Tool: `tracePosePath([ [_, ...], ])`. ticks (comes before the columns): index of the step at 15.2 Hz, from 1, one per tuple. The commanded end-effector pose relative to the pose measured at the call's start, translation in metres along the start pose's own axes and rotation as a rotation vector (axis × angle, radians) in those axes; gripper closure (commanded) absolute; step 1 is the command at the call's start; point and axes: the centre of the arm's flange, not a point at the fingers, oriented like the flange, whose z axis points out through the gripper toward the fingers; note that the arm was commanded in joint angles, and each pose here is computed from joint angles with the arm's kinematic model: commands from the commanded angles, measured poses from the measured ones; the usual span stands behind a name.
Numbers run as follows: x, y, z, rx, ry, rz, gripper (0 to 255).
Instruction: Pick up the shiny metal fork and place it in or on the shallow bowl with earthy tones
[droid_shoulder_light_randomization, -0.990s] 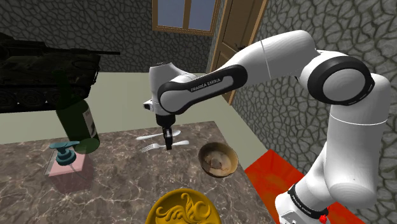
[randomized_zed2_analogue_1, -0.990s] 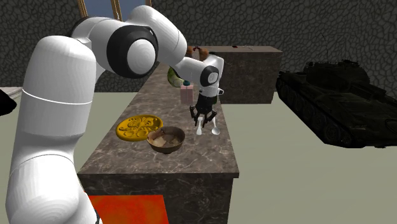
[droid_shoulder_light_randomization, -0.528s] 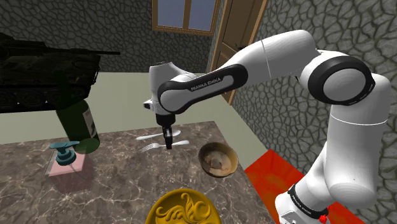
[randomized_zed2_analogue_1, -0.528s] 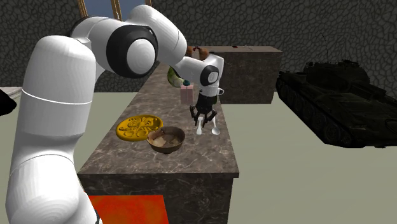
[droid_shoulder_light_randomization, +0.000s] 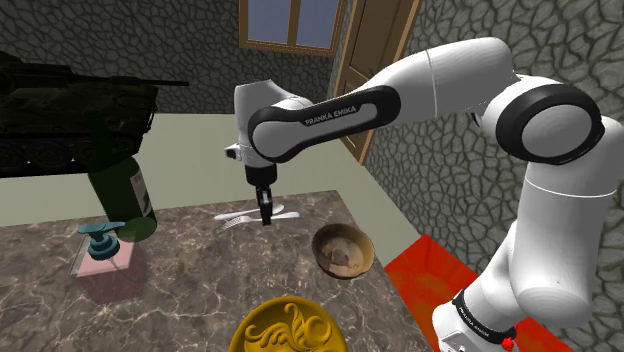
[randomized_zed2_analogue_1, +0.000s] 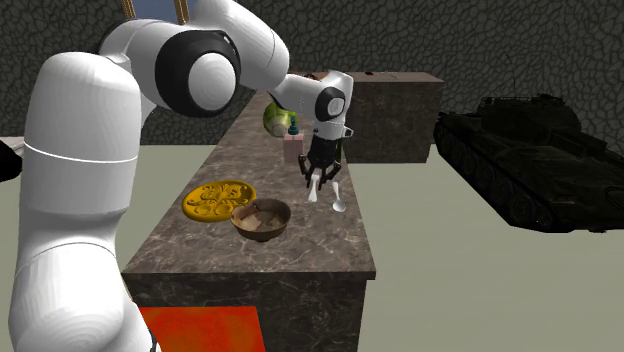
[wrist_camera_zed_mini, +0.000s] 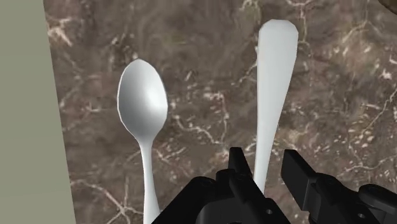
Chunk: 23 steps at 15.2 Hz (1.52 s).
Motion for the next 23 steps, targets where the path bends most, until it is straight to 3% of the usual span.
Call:
tracePosePath([
  [1, -0.001, -0.003, -0.011, 0.0, 0.0, 0.0, 255],
  [23, -0.012, -0.027, -0.124, 0.0, 0.0, 0.0, 255],
])
